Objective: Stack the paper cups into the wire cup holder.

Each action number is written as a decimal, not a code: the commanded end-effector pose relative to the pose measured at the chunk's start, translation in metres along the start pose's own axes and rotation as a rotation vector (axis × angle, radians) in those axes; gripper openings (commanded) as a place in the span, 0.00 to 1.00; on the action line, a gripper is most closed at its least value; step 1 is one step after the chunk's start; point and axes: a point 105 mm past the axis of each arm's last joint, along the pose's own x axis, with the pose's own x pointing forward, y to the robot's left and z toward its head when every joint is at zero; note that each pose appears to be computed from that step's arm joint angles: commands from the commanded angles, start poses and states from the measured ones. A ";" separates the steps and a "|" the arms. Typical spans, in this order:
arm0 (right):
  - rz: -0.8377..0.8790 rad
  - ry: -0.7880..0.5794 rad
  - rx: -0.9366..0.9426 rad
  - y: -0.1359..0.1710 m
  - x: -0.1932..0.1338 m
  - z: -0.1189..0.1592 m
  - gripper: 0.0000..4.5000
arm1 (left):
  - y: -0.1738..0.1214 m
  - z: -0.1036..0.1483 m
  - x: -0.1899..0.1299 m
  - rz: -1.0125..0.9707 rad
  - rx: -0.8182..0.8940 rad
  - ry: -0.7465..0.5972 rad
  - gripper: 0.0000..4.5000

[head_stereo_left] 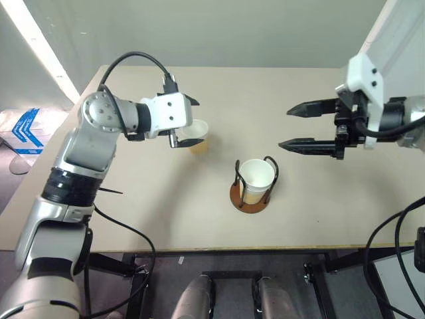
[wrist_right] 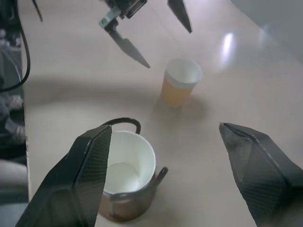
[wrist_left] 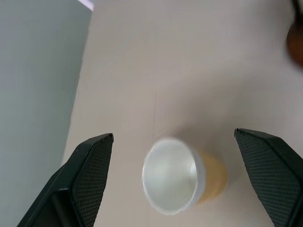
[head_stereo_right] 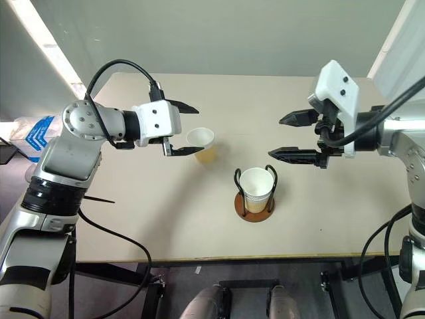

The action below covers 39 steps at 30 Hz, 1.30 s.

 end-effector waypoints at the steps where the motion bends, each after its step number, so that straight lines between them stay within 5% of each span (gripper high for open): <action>1: -0.046 -0.046 -0.010 0.003 -0.011 0.013 0.85 | 0.010 -0.007 -0.002 0.019 0.097 0.098 1.00; 23: -0.070 -0.066 0.023 0.006 -0.014 0.015 0.85 | 0.003 -0.036 0.048 -0.099 0.172 0.209 1.00; 26: -0.076 -0.069 0.026 0.005 -0.015 0.015 0.86 | 0.001 -0.034 0.053 -0.121 0.188 0.195 0.87; 36: -0.085 -0.192 -0.009 0.001 -0.023 0.025 0.86 | -0.003 -0.037 0.051 -0.183 0.176 0.152 0.06; 39: -0.106 -0.213 -0.035 -0.001 -0.027 0.021 0.86 | -0.003 -0.037 0.043 -0.217 0.165 0.133 0.01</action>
